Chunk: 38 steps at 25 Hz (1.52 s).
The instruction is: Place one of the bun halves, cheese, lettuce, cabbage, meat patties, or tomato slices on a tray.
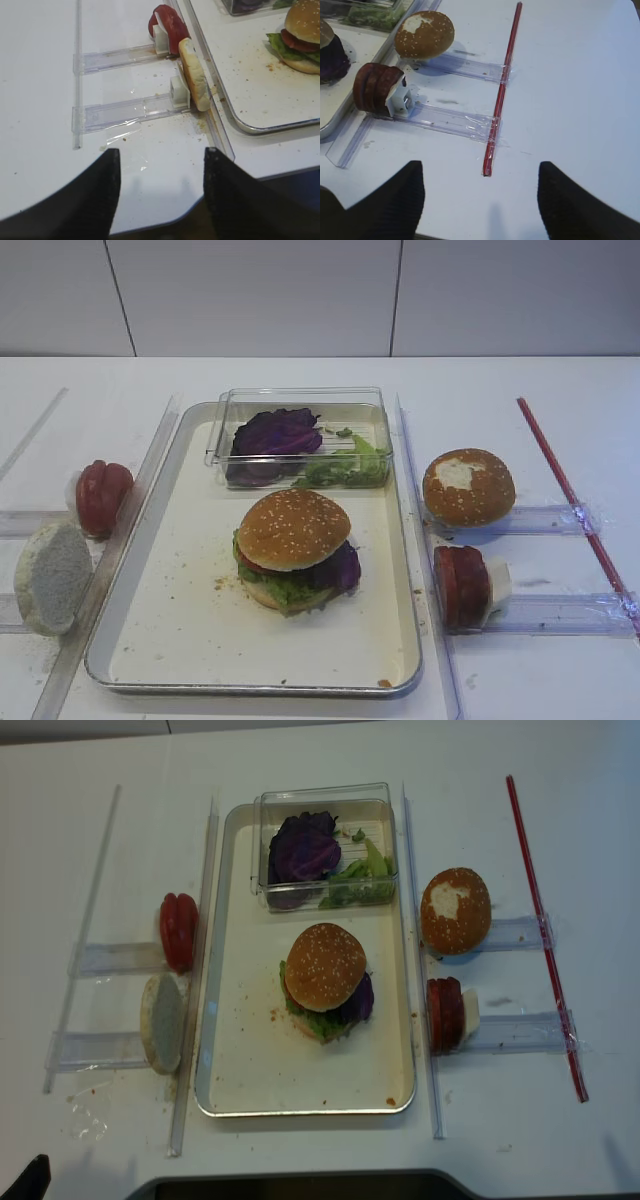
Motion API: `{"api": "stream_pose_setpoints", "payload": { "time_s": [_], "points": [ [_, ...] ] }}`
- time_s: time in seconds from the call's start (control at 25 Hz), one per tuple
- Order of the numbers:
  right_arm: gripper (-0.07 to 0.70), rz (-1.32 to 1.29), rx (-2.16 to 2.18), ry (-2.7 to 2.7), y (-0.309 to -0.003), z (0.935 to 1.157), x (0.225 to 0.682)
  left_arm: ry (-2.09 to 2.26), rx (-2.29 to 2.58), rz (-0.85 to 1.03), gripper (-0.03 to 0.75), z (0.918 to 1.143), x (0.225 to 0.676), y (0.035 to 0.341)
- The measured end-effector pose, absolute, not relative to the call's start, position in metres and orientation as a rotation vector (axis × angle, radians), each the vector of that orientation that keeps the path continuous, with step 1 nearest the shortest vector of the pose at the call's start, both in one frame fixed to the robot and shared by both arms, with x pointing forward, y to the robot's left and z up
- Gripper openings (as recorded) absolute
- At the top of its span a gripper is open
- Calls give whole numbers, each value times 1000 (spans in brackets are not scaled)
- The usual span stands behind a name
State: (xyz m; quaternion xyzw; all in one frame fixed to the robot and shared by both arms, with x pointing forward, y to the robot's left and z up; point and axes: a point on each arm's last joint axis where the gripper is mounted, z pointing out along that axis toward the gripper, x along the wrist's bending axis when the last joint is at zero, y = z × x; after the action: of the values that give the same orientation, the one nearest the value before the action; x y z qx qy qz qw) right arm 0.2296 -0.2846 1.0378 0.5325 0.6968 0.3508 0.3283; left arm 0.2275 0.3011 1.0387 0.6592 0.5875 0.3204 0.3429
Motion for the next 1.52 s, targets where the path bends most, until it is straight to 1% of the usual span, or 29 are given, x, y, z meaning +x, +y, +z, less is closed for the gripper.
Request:
{"api": "stream_pose_setpoints", "payload": {
  "time_s": [1.52],
  "points": [
    [507, 918, 1394, 1824, -285, 1038, 230, 1527, 1713, 833, 358, 1039, 228, 301]
  ]
}}
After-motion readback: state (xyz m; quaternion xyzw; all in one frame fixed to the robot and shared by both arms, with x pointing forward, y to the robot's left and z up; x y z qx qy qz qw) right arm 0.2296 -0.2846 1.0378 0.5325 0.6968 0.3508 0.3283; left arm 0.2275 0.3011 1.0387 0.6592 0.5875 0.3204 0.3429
